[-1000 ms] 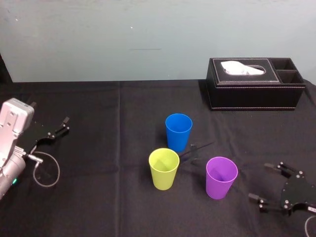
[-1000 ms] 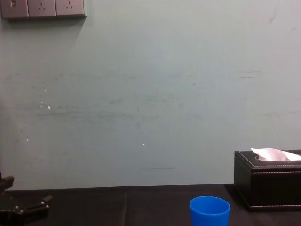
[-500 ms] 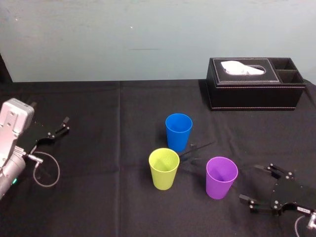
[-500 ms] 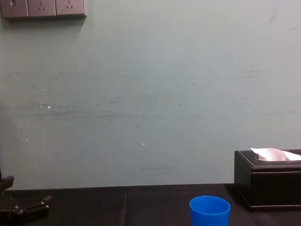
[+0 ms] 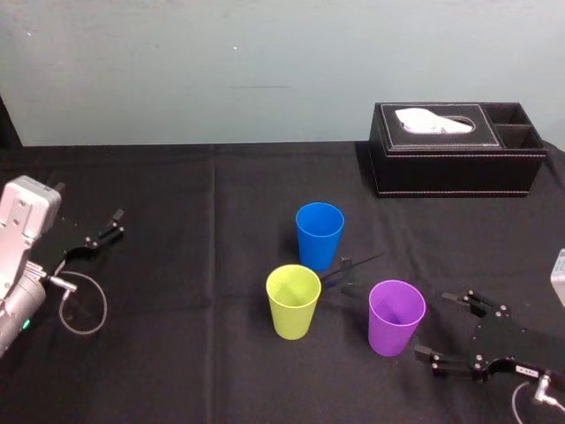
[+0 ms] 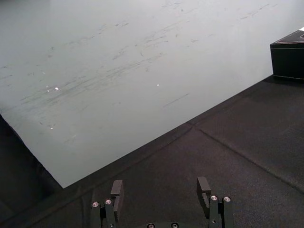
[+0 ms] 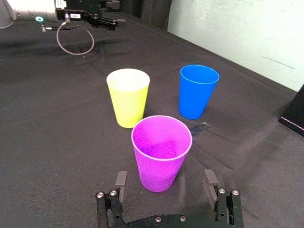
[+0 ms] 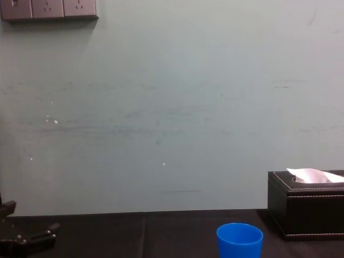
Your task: Stack the three plastic cups sequentially using one hand.
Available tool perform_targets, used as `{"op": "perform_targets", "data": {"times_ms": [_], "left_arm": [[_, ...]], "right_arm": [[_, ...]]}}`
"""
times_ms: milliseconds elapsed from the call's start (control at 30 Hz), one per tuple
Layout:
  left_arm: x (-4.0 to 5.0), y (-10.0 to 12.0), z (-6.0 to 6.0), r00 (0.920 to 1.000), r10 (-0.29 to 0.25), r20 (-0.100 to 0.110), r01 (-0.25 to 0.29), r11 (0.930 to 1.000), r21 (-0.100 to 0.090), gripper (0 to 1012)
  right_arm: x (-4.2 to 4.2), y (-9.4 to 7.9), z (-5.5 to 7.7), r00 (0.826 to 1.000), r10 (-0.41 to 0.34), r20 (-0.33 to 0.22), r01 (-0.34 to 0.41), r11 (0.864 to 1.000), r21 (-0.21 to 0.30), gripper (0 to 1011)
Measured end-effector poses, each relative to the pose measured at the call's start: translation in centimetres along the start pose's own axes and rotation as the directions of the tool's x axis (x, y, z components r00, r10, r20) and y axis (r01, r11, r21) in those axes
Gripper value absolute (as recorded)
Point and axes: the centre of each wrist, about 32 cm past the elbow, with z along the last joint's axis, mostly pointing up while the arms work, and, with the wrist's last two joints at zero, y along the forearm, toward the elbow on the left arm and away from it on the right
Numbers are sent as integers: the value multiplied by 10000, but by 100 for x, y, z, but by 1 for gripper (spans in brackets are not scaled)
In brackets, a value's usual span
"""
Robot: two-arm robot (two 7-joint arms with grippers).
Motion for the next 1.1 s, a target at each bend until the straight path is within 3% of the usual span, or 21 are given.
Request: {"op": "perform_targets", "data": {"times_ms": [1100], "left_arm": [[0,0,0,10000,0,0,0,10000,0,1010]], "right_arm": [[-34,290,19,9996,189,-223,-186,9997,136,1000]]}}
